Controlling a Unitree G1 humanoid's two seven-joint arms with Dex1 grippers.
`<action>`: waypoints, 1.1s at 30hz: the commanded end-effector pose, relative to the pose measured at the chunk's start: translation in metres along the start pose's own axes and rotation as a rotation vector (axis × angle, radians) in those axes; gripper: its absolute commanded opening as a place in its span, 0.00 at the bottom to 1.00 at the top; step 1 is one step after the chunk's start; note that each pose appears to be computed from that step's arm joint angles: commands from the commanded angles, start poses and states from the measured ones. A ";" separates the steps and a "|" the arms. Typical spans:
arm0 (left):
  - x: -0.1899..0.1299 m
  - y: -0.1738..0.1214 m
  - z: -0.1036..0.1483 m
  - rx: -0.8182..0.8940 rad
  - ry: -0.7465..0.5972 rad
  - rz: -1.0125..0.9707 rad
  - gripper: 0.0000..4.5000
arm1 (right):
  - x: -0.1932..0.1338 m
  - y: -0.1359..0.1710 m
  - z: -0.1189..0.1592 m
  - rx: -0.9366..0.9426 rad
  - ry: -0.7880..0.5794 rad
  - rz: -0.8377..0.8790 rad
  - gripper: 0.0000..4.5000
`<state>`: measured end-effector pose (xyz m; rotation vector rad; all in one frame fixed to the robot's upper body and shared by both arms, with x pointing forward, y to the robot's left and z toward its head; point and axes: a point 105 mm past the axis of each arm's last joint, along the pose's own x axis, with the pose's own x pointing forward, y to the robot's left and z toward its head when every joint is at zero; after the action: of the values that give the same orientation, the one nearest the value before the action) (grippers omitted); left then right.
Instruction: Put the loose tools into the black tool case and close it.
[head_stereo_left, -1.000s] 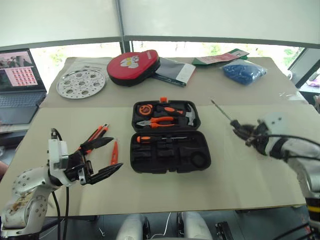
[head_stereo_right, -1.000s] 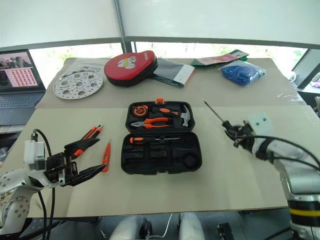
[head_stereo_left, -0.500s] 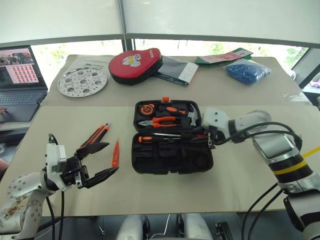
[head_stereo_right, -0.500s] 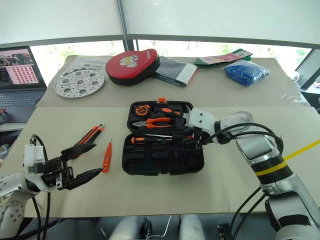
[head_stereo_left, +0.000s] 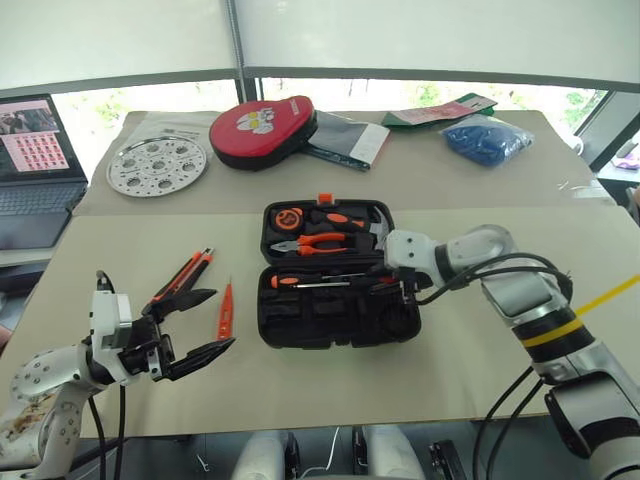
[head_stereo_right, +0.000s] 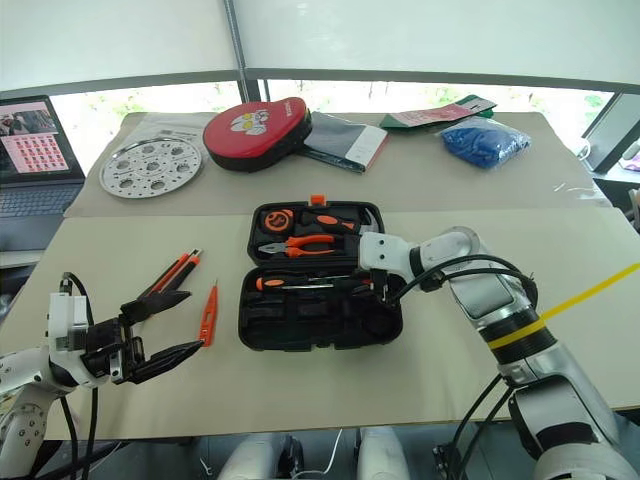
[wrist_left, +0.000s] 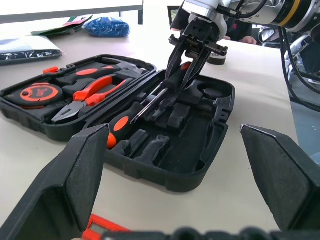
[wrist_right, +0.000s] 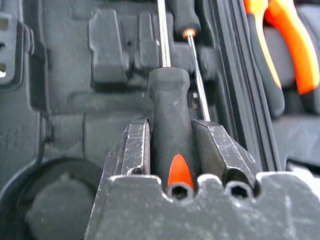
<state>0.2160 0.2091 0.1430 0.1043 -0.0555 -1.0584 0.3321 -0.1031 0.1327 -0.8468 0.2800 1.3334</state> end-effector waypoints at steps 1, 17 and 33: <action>0.003 -0.001 0.007 0.042 -0.009 -0.012 1.00 | 0.004 0.001 0.008 -0.004 -0.007 0.032 0.22; 0.006 0.002 0.005 0.042 0.000 -0.008 1.00 | -0.009 -0.004 0.012 0.038 -0.055 0.056 0.89; 0.005 0.003 0.001 0.038 -0.006 0.002 1.00 | -0.004 -0.004 0.019 0.144 -0.340 -0.056 0.42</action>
<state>0.2220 0.2073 0.1402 0.1090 -0.0581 -1.0505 0.3266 -0.0958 0.1425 -0.4651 0.1393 1.3846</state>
